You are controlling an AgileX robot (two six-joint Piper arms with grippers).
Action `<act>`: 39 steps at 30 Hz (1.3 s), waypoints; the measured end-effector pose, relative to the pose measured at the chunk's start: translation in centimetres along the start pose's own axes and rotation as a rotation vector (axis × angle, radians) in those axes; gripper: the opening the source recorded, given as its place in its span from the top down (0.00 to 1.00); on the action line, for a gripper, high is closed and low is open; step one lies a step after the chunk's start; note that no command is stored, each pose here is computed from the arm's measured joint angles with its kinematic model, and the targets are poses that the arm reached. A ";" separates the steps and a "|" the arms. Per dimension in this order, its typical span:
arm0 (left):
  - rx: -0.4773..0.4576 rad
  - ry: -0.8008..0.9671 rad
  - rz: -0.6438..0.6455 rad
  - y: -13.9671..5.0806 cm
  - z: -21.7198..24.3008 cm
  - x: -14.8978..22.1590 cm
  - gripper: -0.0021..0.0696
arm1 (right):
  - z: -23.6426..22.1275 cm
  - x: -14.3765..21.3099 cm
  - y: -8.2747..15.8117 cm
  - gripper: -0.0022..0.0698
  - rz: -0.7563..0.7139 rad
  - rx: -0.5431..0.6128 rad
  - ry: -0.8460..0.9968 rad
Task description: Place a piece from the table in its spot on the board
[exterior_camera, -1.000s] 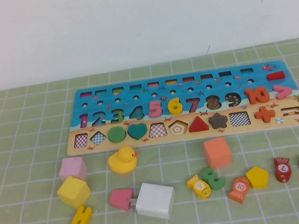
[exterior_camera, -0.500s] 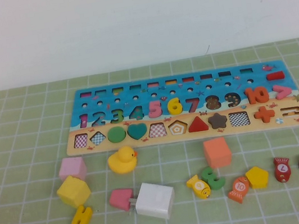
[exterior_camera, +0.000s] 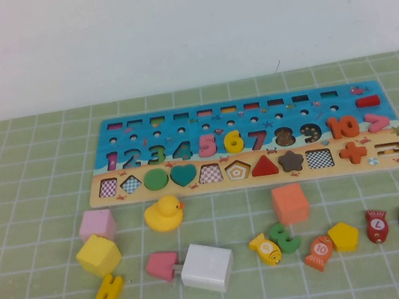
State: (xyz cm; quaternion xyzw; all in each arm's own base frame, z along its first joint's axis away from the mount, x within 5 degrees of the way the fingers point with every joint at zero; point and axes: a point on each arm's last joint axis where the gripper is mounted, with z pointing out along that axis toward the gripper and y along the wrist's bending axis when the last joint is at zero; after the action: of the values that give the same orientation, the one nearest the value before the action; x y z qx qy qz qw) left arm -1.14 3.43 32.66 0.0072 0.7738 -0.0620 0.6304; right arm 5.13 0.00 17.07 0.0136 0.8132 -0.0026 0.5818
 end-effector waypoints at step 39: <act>0.114 0.134 -0.129 -2.6 9.5 13.9 0.97 | 0.0 0.0 0.0 0.97 0.000 0.000 0.000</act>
State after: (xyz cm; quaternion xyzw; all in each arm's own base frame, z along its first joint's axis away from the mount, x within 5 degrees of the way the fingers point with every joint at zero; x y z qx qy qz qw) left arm 5.01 -1.06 17.44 -0.0028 0.8083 -0.1456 0.5705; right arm 5.13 0.00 17.07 0.0136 0.8132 -0.0026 0.5818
